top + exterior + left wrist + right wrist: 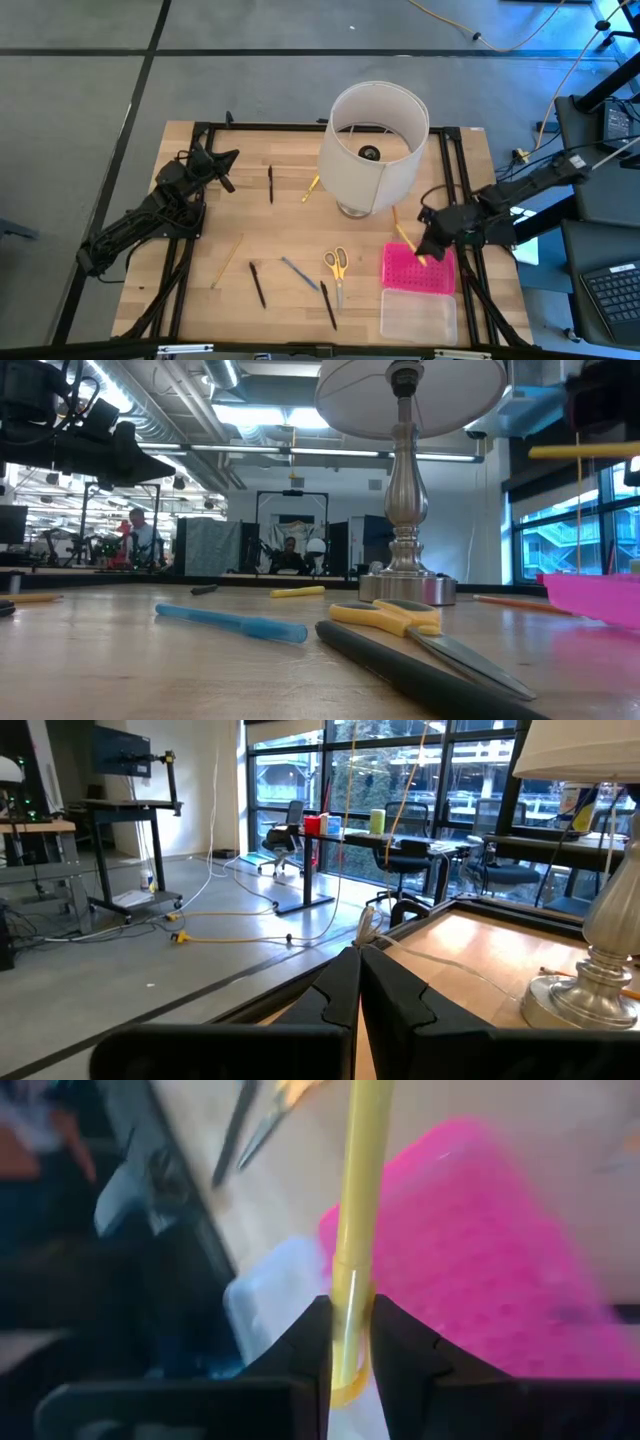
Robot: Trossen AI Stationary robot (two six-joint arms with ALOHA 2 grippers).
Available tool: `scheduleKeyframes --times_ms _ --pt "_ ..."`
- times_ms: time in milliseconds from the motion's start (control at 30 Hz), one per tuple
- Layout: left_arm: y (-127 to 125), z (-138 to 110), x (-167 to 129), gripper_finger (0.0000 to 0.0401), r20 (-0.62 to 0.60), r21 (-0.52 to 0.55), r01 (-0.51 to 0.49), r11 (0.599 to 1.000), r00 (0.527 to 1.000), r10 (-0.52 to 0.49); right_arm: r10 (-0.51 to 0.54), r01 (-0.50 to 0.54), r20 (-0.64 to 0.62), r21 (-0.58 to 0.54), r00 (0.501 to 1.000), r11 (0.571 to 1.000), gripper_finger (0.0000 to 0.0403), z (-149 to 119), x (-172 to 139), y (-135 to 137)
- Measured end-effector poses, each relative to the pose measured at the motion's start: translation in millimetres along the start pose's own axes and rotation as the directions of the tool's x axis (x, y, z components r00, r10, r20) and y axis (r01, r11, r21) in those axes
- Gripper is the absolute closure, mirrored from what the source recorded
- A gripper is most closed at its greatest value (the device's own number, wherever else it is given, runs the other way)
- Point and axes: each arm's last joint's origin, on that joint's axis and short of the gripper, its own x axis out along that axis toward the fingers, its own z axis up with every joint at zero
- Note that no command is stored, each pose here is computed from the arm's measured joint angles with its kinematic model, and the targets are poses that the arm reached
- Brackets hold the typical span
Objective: Pick & place school supplies into a supply box
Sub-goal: Put the yellow pen into the supply box
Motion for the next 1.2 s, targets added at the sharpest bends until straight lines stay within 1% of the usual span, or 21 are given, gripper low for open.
scheduleKeyframes --times_ms 67,133,200,300,367,533,667,767,800,933,1033,1200 --pt "0 0 0 0.0395 0.000 0.000 0.000 1.000 1.000 0.000 0.021 -0.022 -0.039 -0.029 0.999 0.999 0.0342 -7 5 6" --pt "0 0 0 0.0395 0.000 0.000 0.000 1.000 1.000 0.000 0.039 -0.039 -0.073 0.002 0.997 0.999 0.0342 -15 9 12" --pt "0 0 0 0.0395 -0.001 0.000 0.000 1.000 1.000 0.000 0.030 -0.026 -0.108 0.040 0.994 0.999 0.0342 -23 14 15" --pt "0 0 0 0.0395 -0.001 0.000 0.000 1.000 1.000 0.000 0.039 -0.032 -0.142 0.056 0.989 0.998 0.0342 -37 26 24" --pt "0 0 0 0.0395 -0.002 0.001 0.000 1.000 1.000 0.000 0.056 -0.052 -0.168 0.029 0.984 0.998 0.0342 -46 36 31" --pt "0 0 0 0.0395 -0.002 0.001 0.000 1.000 1.000 0.000 0.124 -0.132 -0.171 -0.032 0.977 0.991 0.0342 -68 63 48" --pt "0 0 0 0.0395 -0.004 0.002 0.000 1.000 1.000 0.000 0.148 -0.160 -0.186 -0.056 0.971 0.985 0.0342 -83 87 54" --pt "0 0 0 0.0395 -0.003 0.002 0.000 1.000 1.000 0.000 0.107 -0.126 -0.234 -0.066 0.966 0.990 0.0342 -92 104 50" --pt "0 0 0 0.0395 -0.003 0.002 -0.001 1.000 1.000 0.001 0.089 -0.106 -0.256 -0.053 0.962 0.993 0.0342 -94 108 49" --pt "0 0 0 0.0395 -0.003 0.002 -0.002 1.000 1.000 0.002 0.029 -0.010 -0.355 0.056 0.934 0.998 0.0342 -100 123 41" --pt "0 0 0 0.0395 -0.003 0.002 -0.003 1.000 1.000 0.003 0.011 0.034 -0.423 0.100 0.906 0.994 0.0342 -104 129 39" --pt "0 0 0 0.0395 -0.003 0.002 -0.004 1.000 1.000 0.004 -0.027 0.111 -0.443 0.163 0.896 0.980 0.0342 -106 135 33"
